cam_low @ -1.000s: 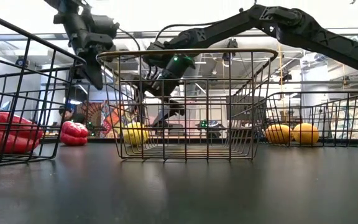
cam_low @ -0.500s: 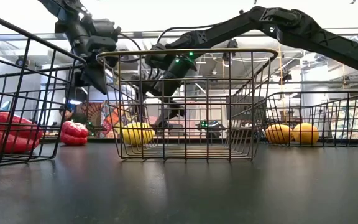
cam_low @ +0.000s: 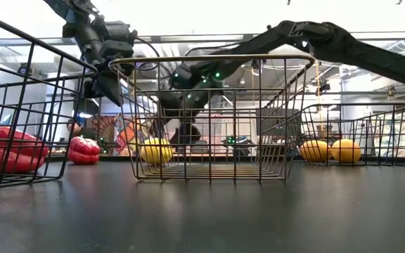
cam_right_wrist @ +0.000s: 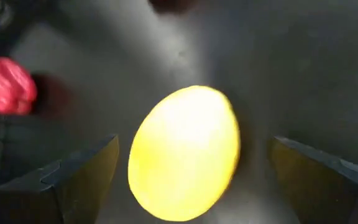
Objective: Sort produce into baskets
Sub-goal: Put the lemon into the top black wire basket
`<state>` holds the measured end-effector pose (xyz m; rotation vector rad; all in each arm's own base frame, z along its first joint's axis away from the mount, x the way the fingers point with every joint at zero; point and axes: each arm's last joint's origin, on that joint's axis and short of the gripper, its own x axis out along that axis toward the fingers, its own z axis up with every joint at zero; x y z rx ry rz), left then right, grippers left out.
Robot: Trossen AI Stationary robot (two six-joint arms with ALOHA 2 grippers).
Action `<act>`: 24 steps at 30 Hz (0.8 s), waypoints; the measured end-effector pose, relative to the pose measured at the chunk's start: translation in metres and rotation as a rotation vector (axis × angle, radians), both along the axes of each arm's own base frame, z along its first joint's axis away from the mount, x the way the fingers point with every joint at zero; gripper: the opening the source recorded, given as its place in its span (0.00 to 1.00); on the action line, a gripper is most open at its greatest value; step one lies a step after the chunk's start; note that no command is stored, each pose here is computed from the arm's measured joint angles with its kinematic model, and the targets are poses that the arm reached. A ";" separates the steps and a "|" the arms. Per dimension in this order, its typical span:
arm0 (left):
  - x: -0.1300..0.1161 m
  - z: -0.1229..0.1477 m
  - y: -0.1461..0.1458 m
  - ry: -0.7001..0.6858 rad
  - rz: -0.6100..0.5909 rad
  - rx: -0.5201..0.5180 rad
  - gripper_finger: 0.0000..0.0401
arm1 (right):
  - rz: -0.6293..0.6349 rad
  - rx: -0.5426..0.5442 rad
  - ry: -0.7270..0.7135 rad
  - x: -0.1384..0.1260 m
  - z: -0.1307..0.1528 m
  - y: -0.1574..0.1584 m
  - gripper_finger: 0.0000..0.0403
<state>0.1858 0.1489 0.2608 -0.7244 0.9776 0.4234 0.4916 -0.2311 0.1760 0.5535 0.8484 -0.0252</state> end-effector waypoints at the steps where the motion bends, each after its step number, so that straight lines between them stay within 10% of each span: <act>1: 0.000 0.000 0.000 -0.002 0.003 -0.001 0.00 | 0.018 -0.007 -0.003 0.001 -0.003 0.001 0.99; 14: 0.002 0.001 0.000 -0.018 0.062 -0.024 0.00 | 0.131 -0.123 -0.021 0.001 -0.007 0.000 0.99; 24: 0.005 0.003 0.003 -0.046 0.067 -0.001 0.00 | 0.039 0.110 -0.052 0.003 0.019 0.003 0.99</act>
